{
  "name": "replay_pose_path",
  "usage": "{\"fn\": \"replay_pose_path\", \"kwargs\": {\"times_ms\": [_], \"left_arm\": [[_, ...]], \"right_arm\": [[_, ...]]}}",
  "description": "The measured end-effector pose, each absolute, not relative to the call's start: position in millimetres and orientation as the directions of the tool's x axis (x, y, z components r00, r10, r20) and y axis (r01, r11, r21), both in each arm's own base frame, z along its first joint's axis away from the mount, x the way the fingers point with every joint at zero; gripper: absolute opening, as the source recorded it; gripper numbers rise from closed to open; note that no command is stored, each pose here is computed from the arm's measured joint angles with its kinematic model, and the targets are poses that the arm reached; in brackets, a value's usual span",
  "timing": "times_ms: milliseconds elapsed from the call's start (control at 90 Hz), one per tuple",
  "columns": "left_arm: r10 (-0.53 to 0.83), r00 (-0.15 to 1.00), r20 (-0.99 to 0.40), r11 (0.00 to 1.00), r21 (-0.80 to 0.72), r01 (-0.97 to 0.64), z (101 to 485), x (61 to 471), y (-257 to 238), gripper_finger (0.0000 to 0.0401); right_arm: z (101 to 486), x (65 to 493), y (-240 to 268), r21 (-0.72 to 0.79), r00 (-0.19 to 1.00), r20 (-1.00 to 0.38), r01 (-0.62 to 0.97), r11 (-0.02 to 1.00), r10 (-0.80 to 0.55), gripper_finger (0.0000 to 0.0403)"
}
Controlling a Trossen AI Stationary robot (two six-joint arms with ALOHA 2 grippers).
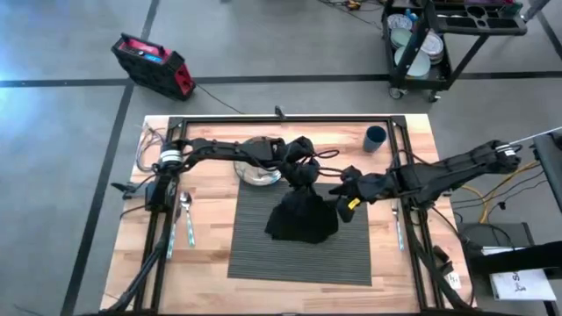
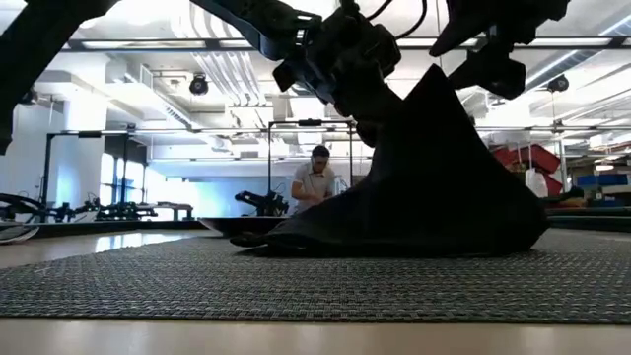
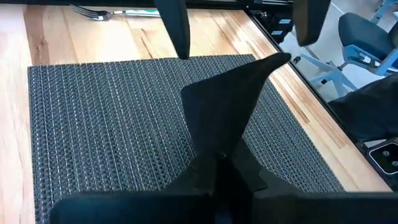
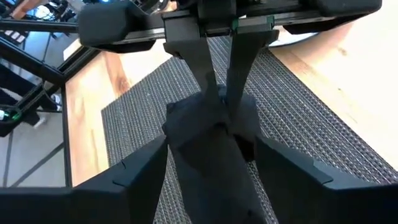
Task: Set table place
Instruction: Fold the black napkin
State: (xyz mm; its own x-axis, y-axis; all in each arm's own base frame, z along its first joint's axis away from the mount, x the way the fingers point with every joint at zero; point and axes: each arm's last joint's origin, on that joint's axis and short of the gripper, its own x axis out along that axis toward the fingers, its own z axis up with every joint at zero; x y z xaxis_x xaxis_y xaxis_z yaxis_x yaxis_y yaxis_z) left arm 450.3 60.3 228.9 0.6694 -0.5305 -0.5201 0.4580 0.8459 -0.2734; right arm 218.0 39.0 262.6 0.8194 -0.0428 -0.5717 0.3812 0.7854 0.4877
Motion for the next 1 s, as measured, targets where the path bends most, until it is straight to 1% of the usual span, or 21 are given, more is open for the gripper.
{"fn": "replay_pose_path", "kwargs": {"times_ms": [189, 433, 567, 644, 711, 767, 856, 889, 922, 1000], "left_arm": [[-0.543, 0.675, -0.501, 0.839, -0.285, 0.463, 231.2, 451.5, 60.1, 0.0], [-0.556, 0.686, -0.469, 0.83, -0.276, 0.484, 247.9, 455.8, 59.1, 0.0], [-0.568, 0.684, -0.457, 0.822, -0.277, 0.498, 254.4, 456.9, 58.9, 0.0], [-0.568, 0.684, -0.457, 0.822, -0.277, 0.498, 255.0, 456.9, 58.9, 0.0], [-0.569, 0.684, -0.457, 0.822, -0.278, 0.497, 254.9, 456.9, 58.9, 0.0], [-0.569, 0.683, -0.458, 0.822, -0.279, 0.497, 254.8, 456.8, 58.9, 0.0], [-0.569, 0.68, -0.462, 0.821, -0.283, 0.495, 254.2, 456.4, 58.8, 0.0], [-0.569, 0.68, -0.462, 0.822, -0.283, 0.495, 254.2, 456.4, 58.8, 0.0], [-0.569, 0.68, -0.462, 0.822, -0.283, 0.495, 254.1, 456.4, 58.8, 0.0], [-0.569, 0.679, -0.463, 0.821, -0.284, 0.495, 254.0, 456.3, 58.8, 0.0]], "right_arm": [[253.6, 224.5, 40.4, 0.463, 0.794, -0.607, 0.402, 0.79, -0.048, 0.0215], [245.4, 231.2, 41.6, 0.446, 0.774, -0.63, 0.417, 0.792, -0.053, 0.0217], [245.2, 231.3, 41.3, 0.451, 0.774, -0.631, 0.423, 0.786, -0.055, 0.0201], [245.1, 231.2, 40.8, 0.462, 0.773, -0.632, 0.435, 0.773, -0.057, 0.0179], [245.2, 231.3, 40.6, 0.465, 0.773, -0.632, 0.437, 0.77, -0.057, 0.0148], [245.1, 231.2, 40.5, 0.464, 0.772, -0.633, 0.438, 0.77, -0.058, 0.0113], [245.1, 231.2, 40.5, 0.464, 0.772, -0.633, 0.438, 0.77, -0.058, 0.0041], [245.1, 231.2, 40.5, 0.463, 0.772, -0.633, 0.437, 0.771, -0.057, 0.0021], [245.1, 231.3, 40.6, 0.463, 0.772, -0.633, 0.436, 0.772, -0.057, 0.0011], [245.3, 231.3, 40.3, 0.476, 0.773, -0.632, 0.446, 0.758, -0.057, 0.0008]]}}
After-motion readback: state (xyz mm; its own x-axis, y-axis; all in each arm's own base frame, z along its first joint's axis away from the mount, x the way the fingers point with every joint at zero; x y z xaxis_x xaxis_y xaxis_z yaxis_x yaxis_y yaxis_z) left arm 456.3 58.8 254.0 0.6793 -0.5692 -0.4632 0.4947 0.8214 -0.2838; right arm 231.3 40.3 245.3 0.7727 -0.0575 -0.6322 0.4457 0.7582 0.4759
